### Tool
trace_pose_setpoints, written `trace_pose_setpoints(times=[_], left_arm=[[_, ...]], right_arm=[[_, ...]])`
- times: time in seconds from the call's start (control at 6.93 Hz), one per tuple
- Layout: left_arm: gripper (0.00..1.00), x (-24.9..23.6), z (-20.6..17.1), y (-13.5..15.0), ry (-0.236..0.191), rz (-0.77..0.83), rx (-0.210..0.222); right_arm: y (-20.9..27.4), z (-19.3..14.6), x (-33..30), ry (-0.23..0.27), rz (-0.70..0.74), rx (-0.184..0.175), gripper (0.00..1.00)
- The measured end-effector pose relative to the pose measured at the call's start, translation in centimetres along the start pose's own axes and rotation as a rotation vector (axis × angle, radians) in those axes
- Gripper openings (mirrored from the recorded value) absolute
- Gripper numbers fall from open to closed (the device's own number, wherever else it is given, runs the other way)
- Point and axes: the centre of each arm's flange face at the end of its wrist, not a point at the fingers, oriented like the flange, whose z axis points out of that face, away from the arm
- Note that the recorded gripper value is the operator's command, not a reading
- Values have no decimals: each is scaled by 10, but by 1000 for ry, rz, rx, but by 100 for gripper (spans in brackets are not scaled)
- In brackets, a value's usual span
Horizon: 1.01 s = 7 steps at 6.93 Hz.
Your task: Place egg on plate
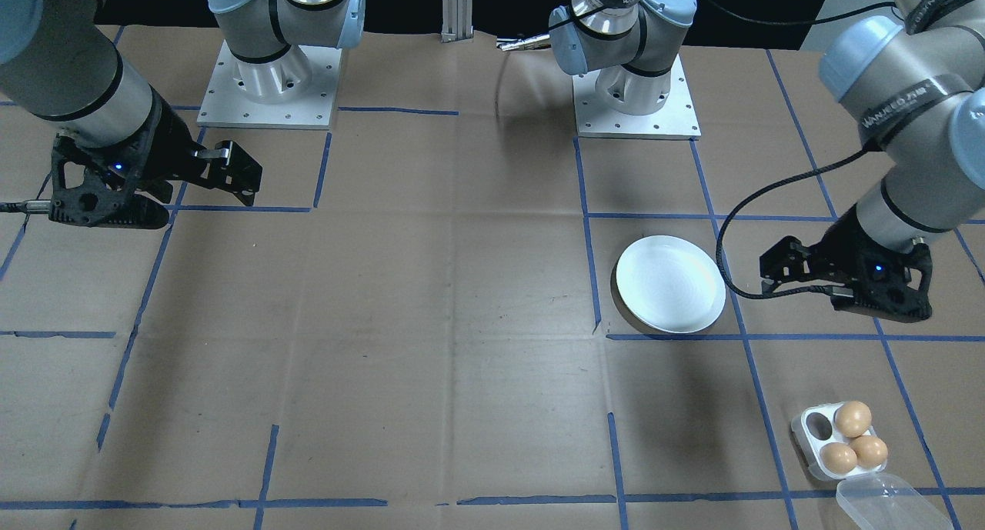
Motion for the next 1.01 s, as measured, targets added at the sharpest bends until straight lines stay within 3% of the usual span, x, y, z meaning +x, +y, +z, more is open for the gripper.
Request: trace_pose_setpoints(times=[0.43, 1.01], left_arm=[[100, -68, 31, -51, -8, 72, 11], [100, -127, 111, -77, 2, 58, 4]], right_arm=[[0, -1, 0, 1, 0, 1, 100], [0, 0, 0, 0, 0, 1, 100]])
